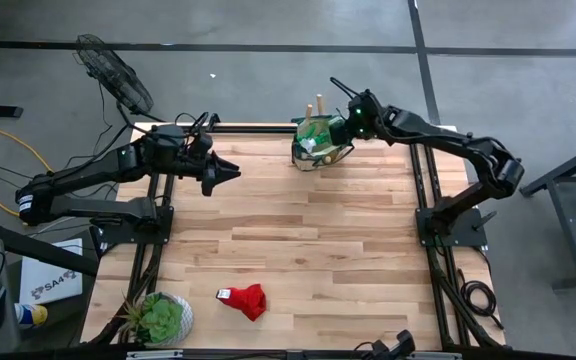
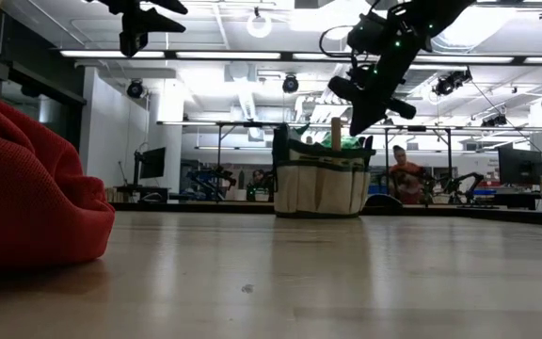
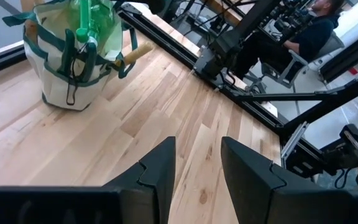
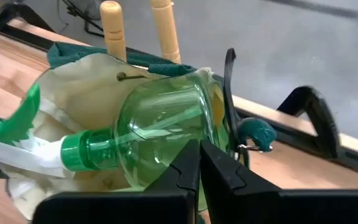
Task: Pick & Place Garden tools in Gardening bag
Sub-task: Put the spray bottle into the gardening bag, then put the red gloves into the gardening bag
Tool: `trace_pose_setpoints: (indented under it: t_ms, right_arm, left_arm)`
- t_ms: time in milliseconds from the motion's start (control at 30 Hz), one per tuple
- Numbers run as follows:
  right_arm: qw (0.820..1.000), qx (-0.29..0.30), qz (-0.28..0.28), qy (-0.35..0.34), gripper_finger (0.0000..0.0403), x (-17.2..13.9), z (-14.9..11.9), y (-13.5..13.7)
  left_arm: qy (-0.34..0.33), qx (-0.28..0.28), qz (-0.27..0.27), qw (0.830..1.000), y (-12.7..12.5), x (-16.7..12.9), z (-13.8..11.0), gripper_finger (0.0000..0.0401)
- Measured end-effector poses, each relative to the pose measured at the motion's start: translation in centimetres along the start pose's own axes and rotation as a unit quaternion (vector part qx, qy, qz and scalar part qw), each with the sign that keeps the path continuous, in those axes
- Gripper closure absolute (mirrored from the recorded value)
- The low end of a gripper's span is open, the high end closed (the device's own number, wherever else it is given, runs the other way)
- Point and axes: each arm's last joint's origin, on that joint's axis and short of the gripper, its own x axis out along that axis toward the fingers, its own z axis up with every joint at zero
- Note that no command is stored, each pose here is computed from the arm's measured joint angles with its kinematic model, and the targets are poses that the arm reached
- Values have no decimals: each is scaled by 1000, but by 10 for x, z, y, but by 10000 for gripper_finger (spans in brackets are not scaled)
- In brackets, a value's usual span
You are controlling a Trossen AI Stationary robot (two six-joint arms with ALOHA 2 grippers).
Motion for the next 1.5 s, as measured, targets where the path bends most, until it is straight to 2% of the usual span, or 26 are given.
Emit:
trace_pose_setpoints:
  t_ms: [133,400,833,1067,1233,1500]
  right_arm:
    - [1000,12,12,-3,399,-2,2,0]
    - [996,48,43,-61,400,-21,13,2]
    - [999,44,18,15,399,18,-9,16]
    - [997,52,10,49,399,26,-16,15]
    - [998,56,27,25,399,12,-10,17]
    - [997,38,69,-20,399,-32,-4,21]
  left_arm:
    - [5,-1,2,1000,1,0,-1,274]
    - [14,-4,1,1000,1,0,-2,274]
    - [18,5,1,1000,1,0,-3,274]
    - [26,4,6,1000,2,0,-5,274]
    - [38,1,12,999,3,0,-7,274]
    - [57,-3,18,998,5,-1,-11,274]
